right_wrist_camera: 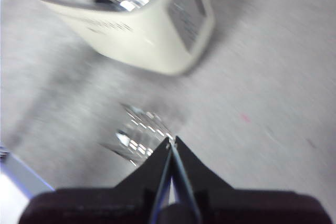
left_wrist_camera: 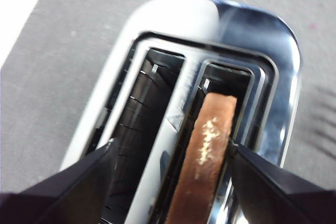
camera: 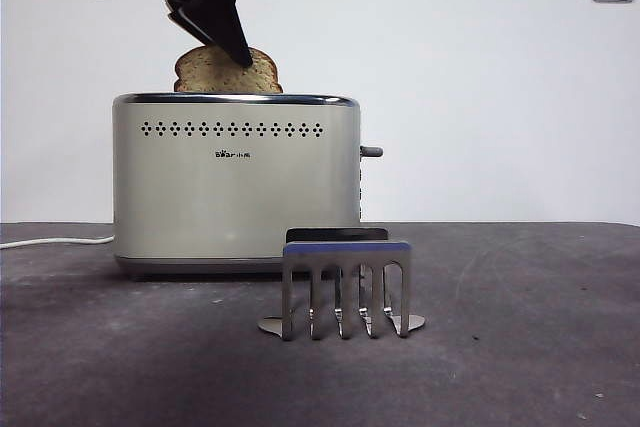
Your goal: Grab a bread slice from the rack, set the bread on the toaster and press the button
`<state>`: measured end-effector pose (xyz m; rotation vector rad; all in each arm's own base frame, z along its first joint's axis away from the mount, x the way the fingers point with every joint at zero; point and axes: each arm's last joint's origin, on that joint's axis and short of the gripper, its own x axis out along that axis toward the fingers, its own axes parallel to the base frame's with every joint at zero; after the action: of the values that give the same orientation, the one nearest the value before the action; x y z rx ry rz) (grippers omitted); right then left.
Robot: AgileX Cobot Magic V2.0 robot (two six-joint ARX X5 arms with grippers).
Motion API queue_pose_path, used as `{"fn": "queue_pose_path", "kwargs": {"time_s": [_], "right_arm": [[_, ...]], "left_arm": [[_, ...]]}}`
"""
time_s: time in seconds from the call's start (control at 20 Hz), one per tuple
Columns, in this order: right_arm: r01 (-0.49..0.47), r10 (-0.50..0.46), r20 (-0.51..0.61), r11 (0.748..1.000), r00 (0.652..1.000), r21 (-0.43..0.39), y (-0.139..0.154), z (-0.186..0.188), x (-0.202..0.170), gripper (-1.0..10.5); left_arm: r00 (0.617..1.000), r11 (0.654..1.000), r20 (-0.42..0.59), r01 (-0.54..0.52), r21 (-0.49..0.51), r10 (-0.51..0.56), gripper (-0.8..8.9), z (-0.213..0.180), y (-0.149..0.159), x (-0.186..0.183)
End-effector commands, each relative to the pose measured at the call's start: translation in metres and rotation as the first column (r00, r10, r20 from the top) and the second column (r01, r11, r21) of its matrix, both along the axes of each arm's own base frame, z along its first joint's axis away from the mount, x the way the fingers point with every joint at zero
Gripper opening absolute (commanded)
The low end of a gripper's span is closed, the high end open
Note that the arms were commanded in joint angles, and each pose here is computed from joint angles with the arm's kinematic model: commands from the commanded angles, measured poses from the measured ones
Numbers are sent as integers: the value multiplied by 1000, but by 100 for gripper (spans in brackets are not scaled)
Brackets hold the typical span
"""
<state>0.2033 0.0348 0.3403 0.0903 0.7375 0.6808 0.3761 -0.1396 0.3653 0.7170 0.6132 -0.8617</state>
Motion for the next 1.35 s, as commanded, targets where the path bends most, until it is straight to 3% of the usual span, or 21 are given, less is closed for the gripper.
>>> {"fn": "queue_pose_path", "kwargs": {"time_s": [0.05,0.15,0.3,0.6,0.95,1.35], "right_arm": [[0,-1,30,999,1000,42,3,1,10,-11],[0,-5,72,997,997,73,6,2,23,-12],[-38,20,99,982,995,183,11,-2,48,-12],[-36,19,53,943,998,332,26,-31,104,-12],[-56,73,-36,935,997,350,58,-59,169,-12],[-64,93,-68,935,993,349,85,-78,214,-12]], "left_arm": [[999,998,20,-41,-56,42,347,16,3,-9],[997,993,18,-74,-90,76,347,28,6,-20],[991,980,11,-127,-151,130,347,50,13,-40],[978,952,-39,-208,-226,204,346,87,32,-94],[974,947,-67,-226,-229,217,346,109,49,-145],[973,937,-39,-229,-264,227,346,122,59,-171]]}}
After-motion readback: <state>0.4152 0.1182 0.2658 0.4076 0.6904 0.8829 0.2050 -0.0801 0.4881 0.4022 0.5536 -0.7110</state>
